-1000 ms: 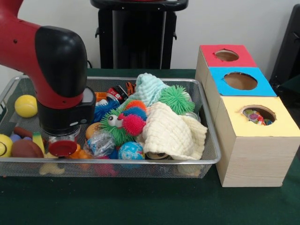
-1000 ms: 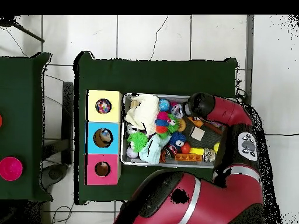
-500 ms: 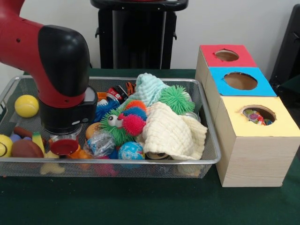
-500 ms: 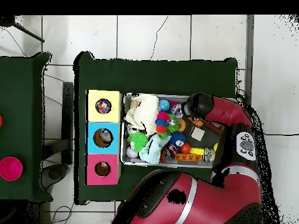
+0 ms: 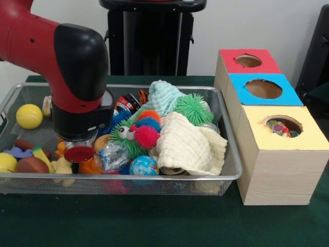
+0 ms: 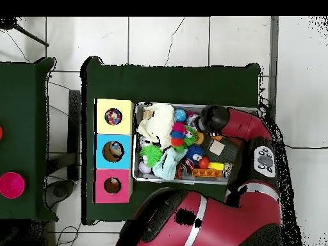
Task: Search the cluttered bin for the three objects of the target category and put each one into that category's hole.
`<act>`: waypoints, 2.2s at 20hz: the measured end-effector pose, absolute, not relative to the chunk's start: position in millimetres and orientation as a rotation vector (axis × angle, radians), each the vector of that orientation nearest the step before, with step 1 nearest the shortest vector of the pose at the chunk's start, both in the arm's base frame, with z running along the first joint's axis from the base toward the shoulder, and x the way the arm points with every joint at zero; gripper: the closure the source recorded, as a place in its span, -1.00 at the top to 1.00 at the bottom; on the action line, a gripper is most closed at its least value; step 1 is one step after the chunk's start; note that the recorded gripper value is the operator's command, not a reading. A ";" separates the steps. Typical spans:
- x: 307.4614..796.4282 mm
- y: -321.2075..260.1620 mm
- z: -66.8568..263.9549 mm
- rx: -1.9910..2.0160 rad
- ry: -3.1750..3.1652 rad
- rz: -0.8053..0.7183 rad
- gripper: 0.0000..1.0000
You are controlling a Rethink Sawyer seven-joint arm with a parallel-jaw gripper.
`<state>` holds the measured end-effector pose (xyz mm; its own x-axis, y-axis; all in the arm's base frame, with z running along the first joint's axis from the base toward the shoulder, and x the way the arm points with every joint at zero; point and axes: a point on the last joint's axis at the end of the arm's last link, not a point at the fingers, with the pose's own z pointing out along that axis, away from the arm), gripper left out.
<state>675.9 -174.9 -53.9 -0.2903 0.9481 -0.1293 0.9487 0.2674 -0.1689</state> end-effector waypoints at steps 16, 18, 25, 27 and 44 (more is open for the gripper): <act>657.6 -159.4 -46.5 1.906 2.495 -0.405 -1.00; 658.0 -159.0 -45.0 1.911 2.490 -0.406 -1.00; 654.0 -153.8 -40.9 1.937 2.476 -0.420 -1.00; 652.7 -152.3 -38.9 1.947 2.471 -0.422 -1.00; 617.6 -149.6 -19.4 2.085 2.427 -0.409 -1.00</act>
<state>617.6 -149.6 -19.4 -0.1625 0.9816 -0.1005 0.9604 0.1340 -0.2444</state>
